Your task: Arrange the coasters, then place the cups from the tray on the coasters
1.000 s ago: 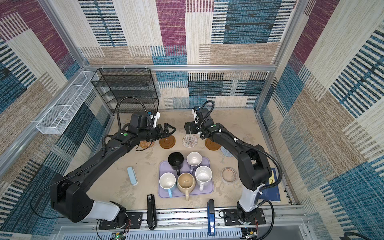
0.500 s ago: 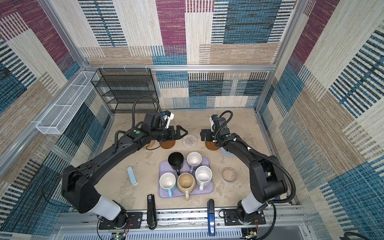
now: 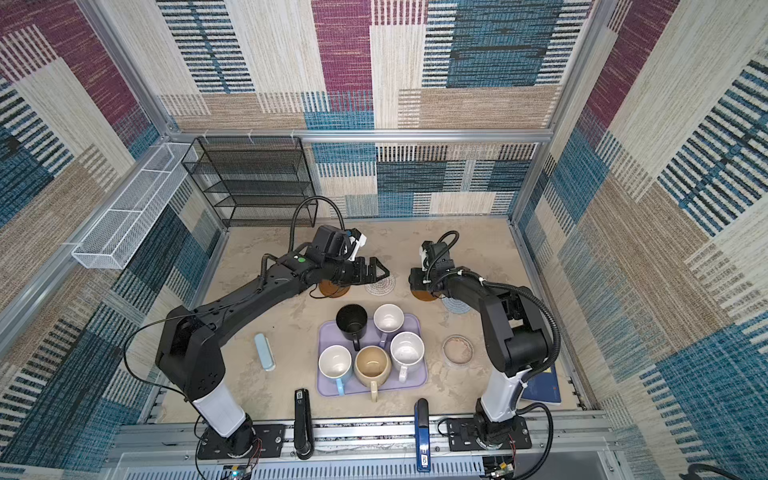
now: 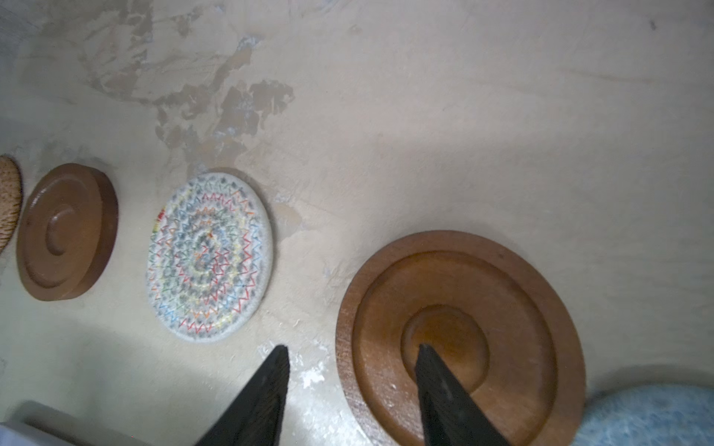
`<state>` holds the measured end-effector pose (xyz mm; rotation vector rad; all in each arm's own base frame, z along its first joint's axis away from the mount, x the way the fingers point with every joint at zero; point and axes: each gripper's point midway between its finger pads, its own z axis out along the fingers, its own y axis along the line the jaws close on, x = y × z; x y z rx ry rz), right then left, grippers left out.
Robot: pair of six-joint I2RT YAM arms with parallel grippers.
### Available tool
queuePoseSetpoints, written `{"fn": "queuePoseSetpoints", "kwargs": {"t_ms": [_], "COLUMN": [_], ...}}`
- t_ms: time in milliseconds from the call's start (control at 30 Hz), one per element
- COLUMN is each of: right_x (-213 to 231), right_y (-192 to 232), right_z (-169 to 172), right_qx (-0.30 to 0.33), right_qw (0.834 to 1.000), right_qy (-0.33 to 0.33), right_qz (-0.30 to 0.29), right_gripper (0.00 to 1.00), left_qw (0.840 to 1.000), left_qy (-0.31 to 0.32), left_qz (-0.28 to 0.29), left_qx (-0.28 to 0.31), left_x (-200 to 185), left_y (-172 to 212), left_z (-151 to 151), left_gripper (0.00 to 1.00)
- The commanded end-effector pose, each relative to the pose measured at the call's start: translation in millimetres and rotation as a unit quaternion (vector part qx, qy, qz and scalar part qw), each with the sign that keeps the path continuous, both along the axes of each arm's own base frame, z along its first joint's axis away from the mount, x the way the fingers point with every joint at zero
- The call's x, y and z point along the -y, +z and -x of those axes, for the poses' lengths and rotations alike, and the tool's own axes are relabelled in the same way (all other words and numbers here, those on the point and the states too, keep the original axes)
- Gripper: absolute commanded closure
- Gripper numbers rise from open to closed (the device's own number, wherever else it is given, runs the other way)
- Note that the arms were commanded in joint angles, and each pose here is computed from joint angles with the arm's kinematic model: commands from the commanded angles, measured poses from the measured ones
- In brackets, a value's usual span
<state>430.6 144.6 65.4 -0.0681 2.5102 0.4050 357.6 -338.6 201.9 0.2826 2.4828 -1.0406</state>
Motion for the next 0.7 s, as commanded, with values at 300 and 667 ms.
{"fn": "queuePoseSetpoints", "kwargs": {"t_ms": [300,667], "right_x": [-1,-11], "right_y": [-29,-41], "right_z": [-4,-2], "right_qx": [-0.028,-0.042], "right_qw": [0.999,0.999], "right_qy": [0.012,0.028], "right_qz": [0.02,0.0], "right_gripper": [0.54,0.64], "left_qw": [1.0,1.0], "left_qy": [-0.006,0.01], "left_qz": [0.006,-0.009], "left_qx": [0.006,0.004], "left_x": [8,4], "left_y": [-1,-9], "left_z": [-7,-11], "left_gripper": [0.0,0.0]}}
